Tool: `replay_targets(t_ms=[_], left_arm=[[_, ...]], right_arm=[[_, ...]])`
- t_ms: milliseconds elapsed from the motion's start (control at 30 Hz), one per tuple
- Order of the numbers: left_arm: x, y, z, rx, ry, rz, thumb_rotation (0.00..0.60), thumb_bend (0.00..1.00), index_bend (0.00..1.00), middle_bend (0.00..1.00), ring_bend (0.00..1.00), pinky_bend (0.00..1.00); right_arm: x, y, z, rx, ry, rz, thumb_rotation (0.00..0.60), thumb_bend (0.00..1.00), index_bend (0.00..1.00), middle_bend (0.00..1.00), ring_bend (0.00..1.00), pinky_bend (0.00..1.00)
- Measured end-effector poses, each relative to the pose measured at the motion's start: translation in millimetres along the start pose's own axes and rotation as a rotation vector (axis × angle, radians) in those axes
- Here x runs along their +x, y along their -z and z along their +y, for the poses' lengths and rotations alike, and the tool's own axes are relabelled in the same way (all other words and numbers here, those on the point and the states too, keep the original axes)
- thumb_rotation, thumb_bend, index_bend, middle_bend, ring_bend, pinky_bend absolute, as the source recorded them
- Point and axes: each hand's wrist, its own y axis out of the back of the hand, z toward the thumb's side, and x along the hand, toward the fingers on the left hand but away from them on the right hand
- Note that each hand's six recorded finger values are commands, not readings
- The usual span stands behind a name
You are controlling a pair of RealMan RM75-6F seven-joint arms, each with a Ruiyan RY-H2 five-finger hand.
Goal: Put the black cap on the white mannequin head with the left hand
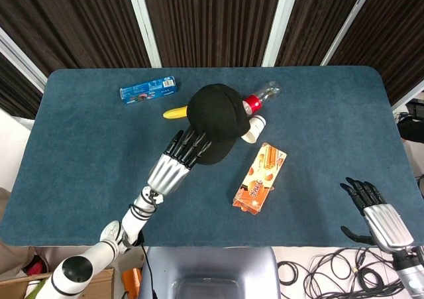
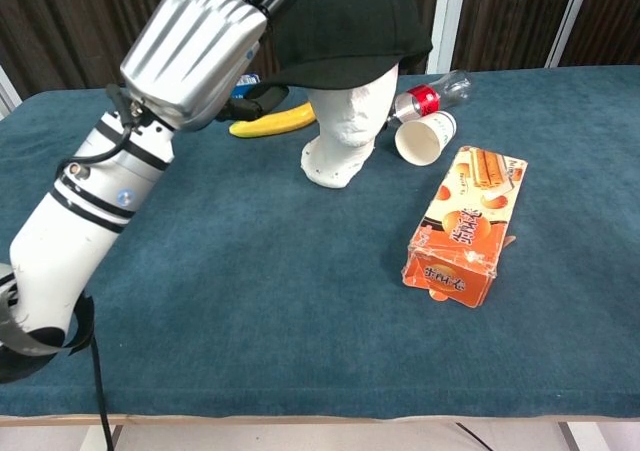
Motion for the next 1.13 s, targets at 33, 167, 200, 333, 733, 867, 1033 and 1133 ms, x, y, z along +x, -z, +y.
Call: replay_targets(t_ms=[33,167,200,333,733,867,1033,1133], left_arm=[[-5,0,3,-0.005,-0.004,-0.001,0.600,0.27,0.03,0.07,0.07,0.27],[-22,2,14,-0.017,-0.007,0.008,0.600,0.27,0.02,0.06,0.06,0.26],[-26,3,17,-0.021,-0.006,0.013,0.600,0.27,0.02,0.06,0.06,0.26],[-50,14,33,-0.042,0.010,0.045,0.600,0.27,0.02,0.06,0.05,0.26],[-163,132,107,-0.151,0.388,0.374,0.600,0.28,0.00,0.02,0.00,0.11],[-206,174,125,-0.228,0.552,0.549,0.600,0.28,0.00,0.02,0.01,0.10],[-250,193,122,-0.334,0.681,0.663,0.600,0.28,0.00,0.01,0.00,0.08],[-260,200,124,-0.322,0.697,0.681,0.600,0.28,0.00,0.01,0.00,0.06]], right_arm=[[0,0,0,0.001,0.000,0.000,0.600,0.18,0.00,0.00,0.00,0.00],[0,-1,-1,0.009,0.001,0.000,0.600,0.18,0.00,0.00,0.00,0.00],[0,-2,-2,0.011,0.001,0.000,0.600,0.18,0.00,0.00,0.00,0.00],[0,-4,-4,0.022,-0.004,0.002,0.600,0.18,0.00,0.00,0.00,0.00],[-2,-9,-11,0.057,-0.014,0.001,0.600,0.18,0.00,0.00,0.00,0.00],[-4,-11,-13,0.069,-0.011,-0.006,0.600,0.18,0.00,0.00,0.00,0.00],[-7,-11,-16,0.088,-0.012,-0.023,0.600,0.18,0.00,0.00,0.00,0.00],[-8,-12,-19,0.101,-0.017,-0.028,0.600,0.18,0.00,0.00,0.00,0.00]])
